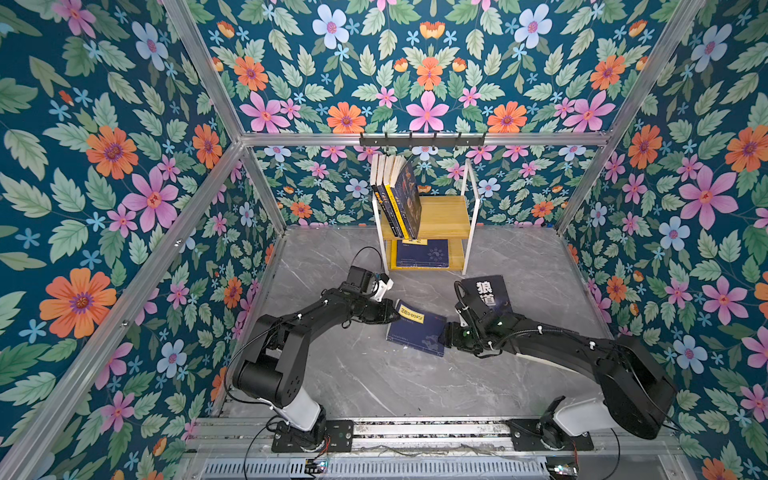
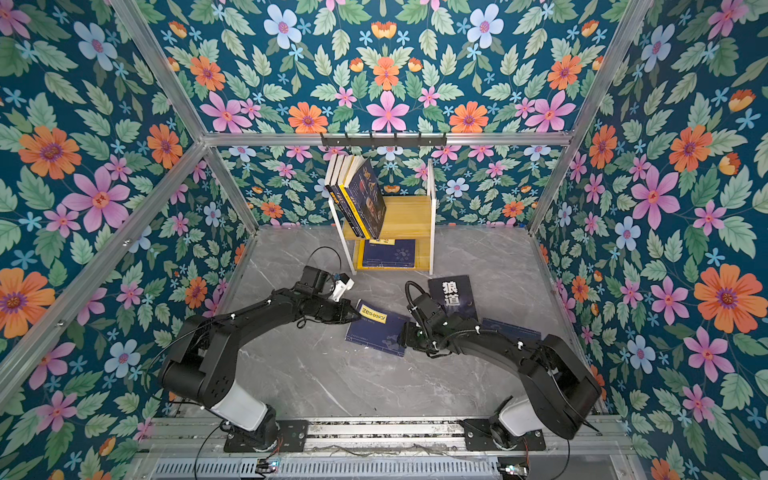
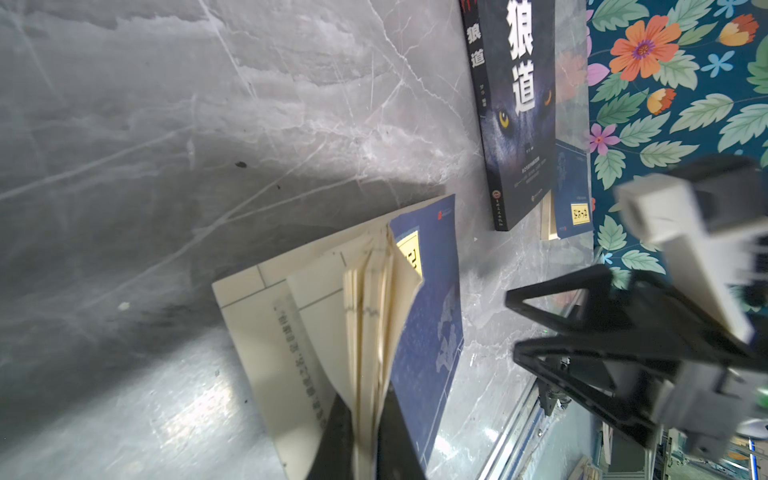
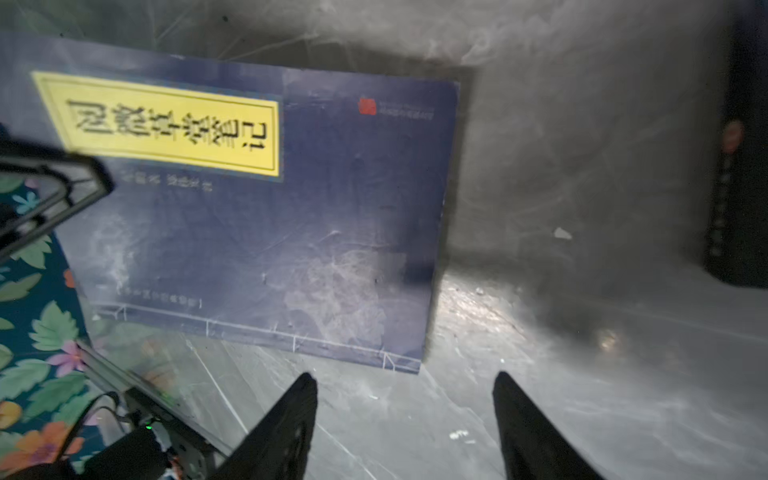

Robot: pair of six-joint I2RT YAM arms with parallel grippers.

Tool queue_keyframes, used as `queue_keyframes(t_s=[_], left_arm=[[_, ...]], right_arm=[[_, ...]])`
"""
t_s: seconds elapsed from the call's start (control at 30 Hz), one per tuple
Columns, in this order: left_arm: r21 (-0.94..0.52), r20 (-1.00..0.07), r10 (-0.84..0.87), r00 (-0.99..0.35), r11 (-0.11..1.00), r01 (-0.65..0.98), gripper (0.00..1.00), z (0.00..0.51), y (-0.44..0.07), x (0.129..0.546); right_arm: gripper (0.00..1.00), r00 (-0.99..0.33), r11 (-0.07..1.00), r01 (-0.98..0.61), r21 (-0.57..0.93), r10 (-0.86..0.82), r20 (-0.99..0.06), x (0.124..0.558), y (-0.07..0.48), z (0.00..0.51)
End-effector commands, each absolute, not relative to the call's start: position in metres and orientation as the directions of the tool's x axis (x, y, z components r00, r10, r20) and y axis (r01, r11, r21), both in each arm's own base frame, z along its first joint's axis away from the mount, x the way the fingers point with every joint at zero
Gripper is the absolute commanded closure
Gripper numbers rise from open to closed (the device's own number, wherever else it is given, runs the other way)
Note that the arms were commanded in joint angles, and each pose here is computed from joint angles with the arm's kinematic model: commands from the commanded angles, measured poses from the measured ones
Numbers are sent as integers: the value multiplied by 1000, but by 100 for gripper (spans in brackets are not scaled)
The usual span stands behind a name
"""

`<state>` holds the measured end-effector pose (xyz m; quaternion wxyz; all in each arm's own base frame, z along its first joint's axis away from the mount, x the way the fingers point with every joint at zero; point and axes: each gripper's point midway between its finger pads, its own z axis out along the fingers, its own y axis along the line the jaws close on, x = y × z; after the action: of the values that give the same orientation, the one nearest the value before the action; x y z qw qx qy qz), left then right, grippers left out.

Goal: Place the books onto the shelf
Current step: 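Grip the tilted blue book with right gripper while left gripper holds it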

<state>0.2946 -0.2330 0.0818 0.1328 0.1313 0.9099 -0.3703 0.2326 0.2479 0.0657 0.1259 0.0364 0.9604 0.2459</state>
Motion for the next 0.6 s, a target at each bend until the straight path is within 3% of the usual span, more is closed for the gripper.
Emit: queue_keyframes(t_s=[0.0, 0.13, 0.23, 0.3, 0.57], left_arm=[[-647, -341, 139, -930, 683, 339, 100, 85, -233, 295], [-667, -315, 107, -943, 681, 301, 100, 88, -232, 299], [-667, -319, 113, -941, 679, 307, 100, 89, -232, 300], [-666, -299, 97, -949, 691, 280, 100, 86, -229, 302], [-694, -255, 98, -962, 674, 253, 100, 86, -232, 299]], right_arm=[[30, -936, 931, -108, 350, 24, -352, 233, 232, 75], [26, -792, 926, -338, 169, -183, -583, 238, 247, 104], [24, -575, 827, -562, -19, -406, -711, 232, 279, 115], [23, -440, 743, -657, -126, -514, -736, 226, 299, 115], [21, -205, 582, -727, -364, -690, -694, 235, 334, 88]])
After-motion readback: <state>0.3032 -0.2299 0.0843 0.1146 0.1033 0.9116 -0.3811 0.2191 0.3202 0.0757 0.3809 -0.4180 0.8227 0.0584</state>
